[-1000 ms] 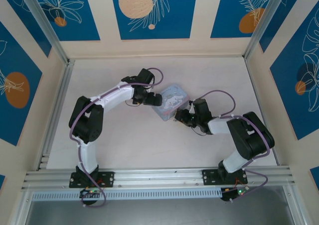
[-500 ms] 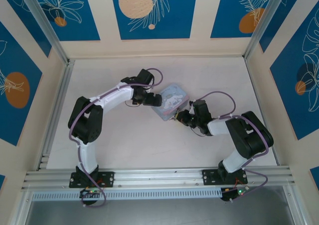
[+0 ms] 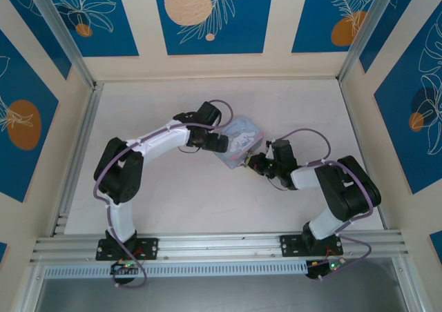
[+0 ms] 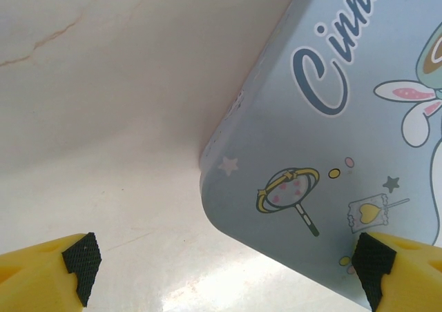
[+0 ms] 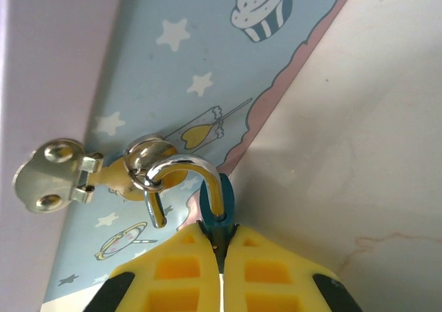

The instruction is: Unlock the padlock with the key

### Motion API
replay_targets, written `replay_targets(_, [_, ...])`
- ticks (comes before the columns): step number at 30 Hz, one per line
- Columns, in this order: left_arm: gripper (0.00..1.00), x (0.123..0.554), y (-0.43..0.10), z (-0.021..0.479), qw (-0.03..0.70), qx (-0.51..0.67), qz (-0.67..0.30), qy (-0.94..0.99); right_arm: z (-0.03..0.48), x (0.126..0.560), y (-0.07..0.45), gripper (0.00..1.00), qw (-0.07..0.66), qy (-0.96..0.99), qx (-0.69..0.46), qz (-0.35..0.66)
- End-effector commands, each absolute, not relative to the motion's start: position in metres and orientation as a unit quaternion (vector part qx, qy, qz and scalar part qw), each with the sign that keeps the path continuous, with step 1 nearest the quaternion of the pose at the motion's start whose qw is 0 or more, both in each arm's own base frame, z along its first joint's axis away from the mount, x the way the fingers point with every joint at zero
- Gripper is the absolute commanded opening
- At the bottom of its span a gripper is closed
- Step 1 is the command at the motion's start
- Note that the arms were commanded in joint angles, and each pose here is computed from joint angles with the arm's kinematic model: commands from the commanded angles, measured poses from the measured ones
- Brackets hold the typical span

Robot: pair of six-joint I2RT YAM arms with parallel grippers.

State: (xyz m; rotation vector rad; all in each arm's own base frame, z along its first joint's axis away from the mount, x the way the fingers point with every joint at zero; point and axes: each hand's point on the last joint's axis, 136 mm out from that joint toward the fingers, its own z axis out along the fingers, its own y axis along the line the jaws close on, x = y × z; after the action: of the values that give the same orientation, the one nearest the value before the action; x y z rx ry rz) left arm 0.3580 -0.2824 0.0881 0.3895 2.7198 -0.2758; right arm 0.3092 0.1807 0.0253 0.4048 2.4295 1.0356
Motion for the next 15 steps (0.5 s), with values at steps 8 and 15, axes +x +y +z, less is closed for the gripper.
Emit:
replay_targets(8, [0.95, 0.324, -0.264, 0.042, 0.124, 0.178, -0.022, 0.976, 0.024, 0.311, 0.167, 0.00, 0.216, 0.869, 0.171, 0.412])
replay_targets(15, [0.94, 0.321, -0.262, 0.037, 0.117, 0.180, -0.019, 0.977, 0.026, 0.320, 0.164, 0.00, 0.212, 0.862, 0.195, 0.417])
